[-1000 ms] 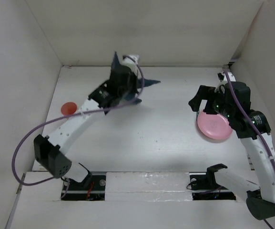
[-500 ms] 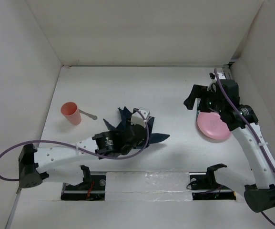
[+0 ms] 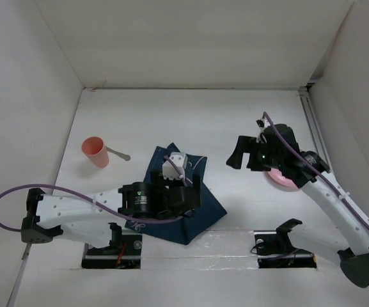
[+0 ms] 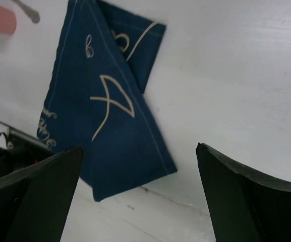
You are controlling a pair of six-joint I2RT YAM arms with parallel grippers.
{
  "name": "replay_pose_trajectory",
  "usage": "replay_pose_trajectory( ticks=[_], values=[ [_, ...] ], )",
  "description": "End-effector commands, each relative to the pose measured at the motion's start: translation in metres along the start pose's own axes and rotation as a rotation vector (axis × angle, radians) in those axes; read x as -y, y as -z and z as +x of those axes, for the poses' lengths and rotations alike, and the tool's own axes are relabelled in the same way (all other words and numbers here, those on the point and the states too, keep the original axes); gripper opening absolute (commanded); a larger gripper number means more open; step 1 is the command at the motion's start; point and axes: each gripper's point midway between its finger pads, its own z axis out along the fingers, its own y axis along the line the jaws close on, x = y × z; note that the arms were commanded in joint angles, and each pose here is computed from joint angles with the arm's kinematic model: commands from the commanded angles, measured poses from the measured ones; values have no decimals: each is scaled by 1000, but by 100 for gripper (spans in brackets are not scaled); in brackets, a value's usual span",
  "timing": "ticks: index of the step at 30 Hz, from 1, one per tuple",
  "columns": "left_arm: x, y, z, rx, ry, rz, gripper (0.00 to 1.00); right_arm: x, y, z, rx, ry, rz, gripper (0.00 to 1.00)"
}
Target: Set the dinner table for one person
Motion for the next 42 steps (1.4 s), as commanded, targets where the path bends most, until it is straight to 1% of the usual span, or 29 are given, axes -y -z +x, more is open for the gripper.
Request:
replay_pose_trajectory(
  ticks=[1, 2, 3, 4, 6, 7, 8, 10, 11, 12, 14, 17, 19, 20, 21, 23, 24, 25, 26, 28, 32, 33, 34, 35, 37, 38, 40, 41, 42],
  values=[
    [-24, 22, -43, 105, 182, -163, 100, -19, 16, 23, -6, -102, -67, 100],
    [-28, 22, -46, 111, 270, -195, 100, -28, 17, 36, -38, -86, -106, 100],
    [-31, 20, -44, 90, 282, -218, 100, -25, 12, 53, -82, -85, -105, 100],
    [-42, 11, -36, 33, 297, -269, 100, -27, 9, 62, -104, -80, -110, 100],
    [-52, 0, -18, -25, 318, -309, 100, -37, 3, 83, -155, -30, -171, 100],
    [-56, -6, -8, -59, 296, -320, 100, -31, -5, 99, -190, -12, -169, 100],
    [-58, -20, 13, -132, 305, -318, 100, -29, -11, 106, -211, -6, -162, 100],
    [-64, -32, 33, -220, 278, -323, 100, -18, -25, 121, -243, 0, -121, 100],
    [-76, -41, 56, -316, 289, -353, 100, -12, -32, 124, -242, 0, -100, 100],
    [-74, -50, 60, -338, 316, -324, 100, -12, -40, 122, -224, 1, -102, 100],
    [-92, -64, 84, -445, 344, -354, 100, -7, -56, 126, -243, 22, -76, 100],
    [-107, -72, 97, -486, 368, -376, 100, -4, -77, 128, -278, 62, -36, 100],
    [-114, -78, 104, -505, 372, -396, 100, -5, -89, 126, -285, 100, -36, 99],
    [-115, -79, 106, -510, 369, -403, 100, -9, -93, 124, -291, 111, -48, 96],
    [-117, -81, 112, -529, 358, -426, 100, -6, -102, 130, -328, 127, -37, 96],
    [-118, -84, 118, -550, 352, -438, 97, -6, -112, 131, -339, 126, -29, 93],
    [-117, -85, 125, -573, 353, -438, 95, -1, -118, 139, -370, 125, -6, 89],
    [-121, -86, 134, -601, 345, -457, 93, -3, -122, 136, -361, 136, -14, 87],
    [-118, -89, 136, -608, 349, -449, 89, -10, -125, 137, -370, 131, -49, 86],
    [-120, -92, 145, -628, 345, -460, 86, -14, -130, 139, -386, 128, -68, 83],
    [-124, -92, 160, -671, 340, -476, 86, -20, -140, 149, -427, 159, -66, 83],
    [-121, -96, 158, -667, 342, -472, 86, -18, -141, 158, -455, 178, -57, 81],
    [-123, -96, 161, -677, 329, -478, 84, -22, -143, 161, -466, 189, -60, 77],
    [-123, -99, 163, -695, 334, -492, 84, -18, -148, 166, -492, 187, -41, 61],
    [-125, -101, 167, -711, 318, -506, 84, -13, -151, 172, -504, 196, -18, 41],
    [-124, -103, 170, -724, 311, -501, 84, -13, -152, 172, -514, 196, -10, 25],
    [-125, -106, 173, -736, 305, -516, 84, -8, -154, 167, -491, 196, 36, 13],
    [-121, -108, 170, -728, 309, -507, 84, -12, -155, 158, -470, 200, 41, 1],
    [-122, -108, 171, -734, 306, -514, 83, -9, -156, 151, -456, 185, 64, 0]
  ],
)
